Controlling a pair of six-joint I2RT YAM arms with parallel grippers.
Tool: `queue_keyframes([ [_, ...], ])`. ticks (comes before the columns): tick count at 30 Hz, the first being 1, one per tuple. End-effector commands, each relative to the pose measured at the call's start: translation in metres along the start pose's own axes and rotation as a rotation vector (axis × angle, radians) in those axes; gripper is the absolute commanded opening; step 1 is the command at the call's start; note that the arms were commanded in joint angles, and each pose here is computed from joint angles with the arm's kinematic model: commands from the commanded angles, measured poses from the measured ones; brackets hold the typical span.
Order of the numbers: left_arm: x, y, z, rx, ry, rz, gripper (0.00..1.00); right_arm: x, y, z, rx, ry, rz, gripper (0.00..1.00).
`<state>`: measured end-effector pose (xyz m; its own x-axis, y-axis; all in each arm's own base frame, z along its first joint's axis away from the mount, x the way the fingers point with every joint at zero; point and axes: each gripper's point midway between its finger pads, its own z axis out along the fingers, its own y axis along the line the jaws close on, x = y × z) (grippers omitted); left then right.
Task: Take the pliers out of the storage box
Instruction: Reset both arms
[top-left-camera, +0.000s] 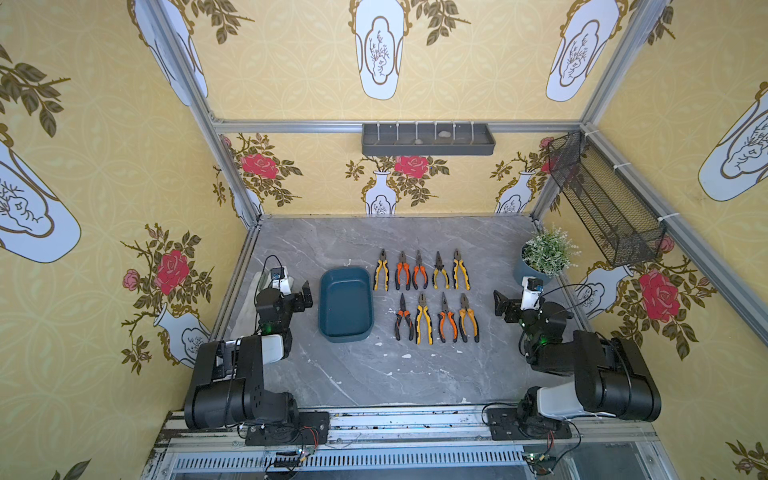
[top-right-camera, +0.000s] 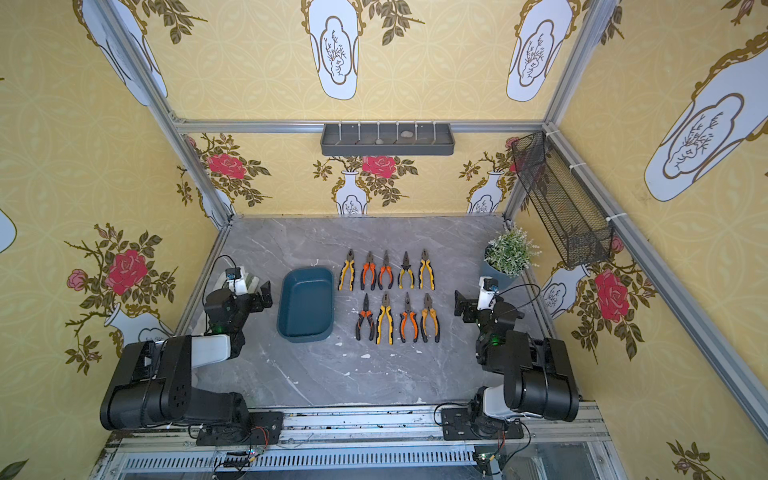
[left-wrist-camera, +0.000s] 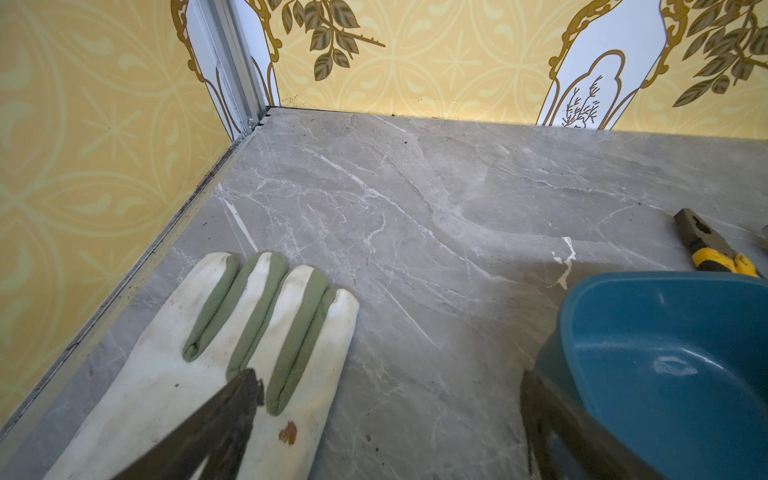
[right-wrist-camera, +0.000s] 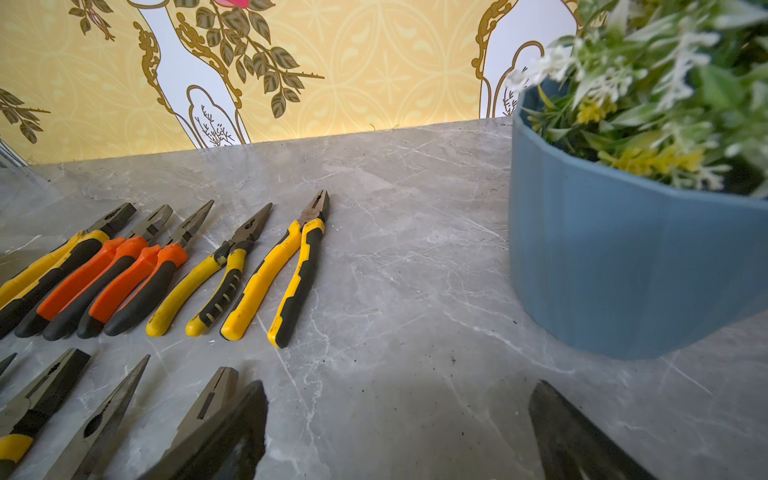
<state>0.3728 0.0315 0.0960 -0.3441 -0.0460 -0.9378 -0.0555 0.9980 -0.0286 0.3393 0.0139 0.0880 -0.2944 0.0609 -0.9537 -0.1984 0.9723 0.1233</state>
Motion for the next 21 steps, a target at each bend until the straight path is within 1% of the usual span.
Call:
queue_keyframes([
  [1,-0.0007,-0.0021,-0.0005,0.013,-0.006,-0.007,0.99,-0.0045,0.0016,0.0002,-0.010,-0.016,-0.001,0.97],
  [21,-0.0004,-0.0016,-0.0005,0.011,-0.005,-0.008,0.99,-0.0043,0.0009,0.0018,-0.010,-0.011,0.004,0.97],
])
